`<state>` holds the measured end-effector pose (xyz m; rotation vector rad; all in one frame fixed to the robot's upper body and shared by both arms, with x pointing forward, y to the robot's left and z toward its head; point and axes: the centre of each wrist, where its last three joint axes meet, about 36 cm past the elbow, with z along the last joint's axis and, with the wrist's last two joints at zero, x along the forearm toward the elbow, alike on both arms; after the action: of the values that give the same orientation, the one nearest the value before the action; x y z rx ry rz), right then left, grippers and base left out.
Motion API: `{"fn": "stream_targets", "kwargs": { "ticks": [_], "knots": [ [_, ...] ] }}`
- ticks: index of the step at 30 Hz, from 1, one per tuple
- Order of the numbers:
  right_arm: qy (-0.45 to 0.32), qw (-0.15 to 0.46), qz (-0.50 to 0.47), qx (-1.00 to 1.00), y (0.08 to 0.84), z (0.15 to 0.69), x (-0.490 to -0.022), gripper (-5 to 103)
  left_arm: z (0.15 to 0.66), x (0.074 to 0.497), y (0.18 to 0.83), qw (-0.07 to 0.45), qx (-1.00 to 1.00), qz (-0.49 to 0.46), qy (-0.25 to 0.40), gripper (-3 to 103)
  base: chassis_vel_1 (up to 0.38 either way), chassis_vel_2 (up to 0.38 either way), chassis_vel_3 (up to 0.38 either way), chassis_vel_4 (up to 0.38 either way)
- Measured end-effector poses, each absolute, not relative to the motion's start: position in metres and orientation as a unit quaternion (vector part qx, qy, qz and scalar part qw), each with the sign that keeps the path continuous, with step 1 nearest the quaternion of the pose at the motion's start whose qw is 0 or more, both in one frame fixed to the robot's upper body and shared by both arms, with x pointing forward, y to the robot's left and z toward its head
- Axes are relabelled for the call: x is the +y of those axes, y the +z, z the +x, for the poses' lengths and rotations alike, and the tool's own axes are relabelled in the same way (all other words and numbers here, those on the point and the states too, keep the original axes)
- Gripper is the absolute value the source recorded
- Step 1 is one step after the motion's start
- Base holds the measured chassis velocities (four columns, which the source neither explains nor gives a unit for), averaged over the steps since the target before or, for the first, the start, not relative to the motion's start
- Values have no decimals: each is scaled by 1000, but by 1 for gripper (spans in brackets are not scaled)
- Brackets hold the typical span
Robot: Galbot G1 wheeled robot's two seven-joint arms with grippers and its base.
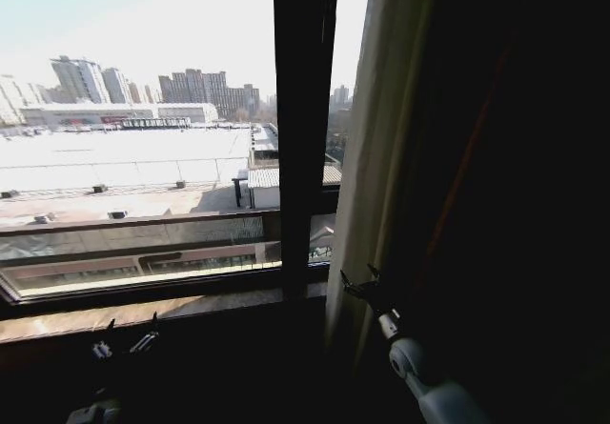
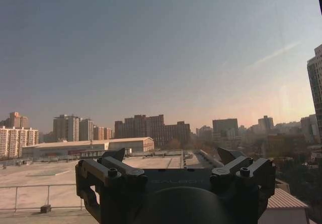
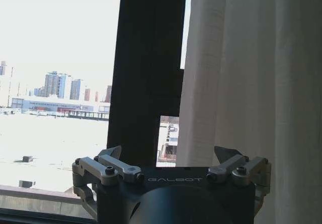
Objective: Open the curtains by pulling them apart, changing their state from closed to fully open.
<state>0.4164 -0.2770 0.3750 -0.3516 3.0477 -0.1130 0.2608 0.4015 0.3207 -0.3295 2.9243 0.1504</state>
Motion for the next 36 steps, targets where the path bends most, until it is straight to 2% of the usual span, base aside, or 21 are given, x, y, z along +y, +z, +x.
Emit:
{"fn": "stream_targets", "kwargs": {
  "ticks": [36],
  "knots": [
    [-37, 36, -114, 992, 375, 416, -277, 100, 261, 402, 321, 97, 988, -111, 51, 100, 335, 345, -341, -337]
  ]
}}
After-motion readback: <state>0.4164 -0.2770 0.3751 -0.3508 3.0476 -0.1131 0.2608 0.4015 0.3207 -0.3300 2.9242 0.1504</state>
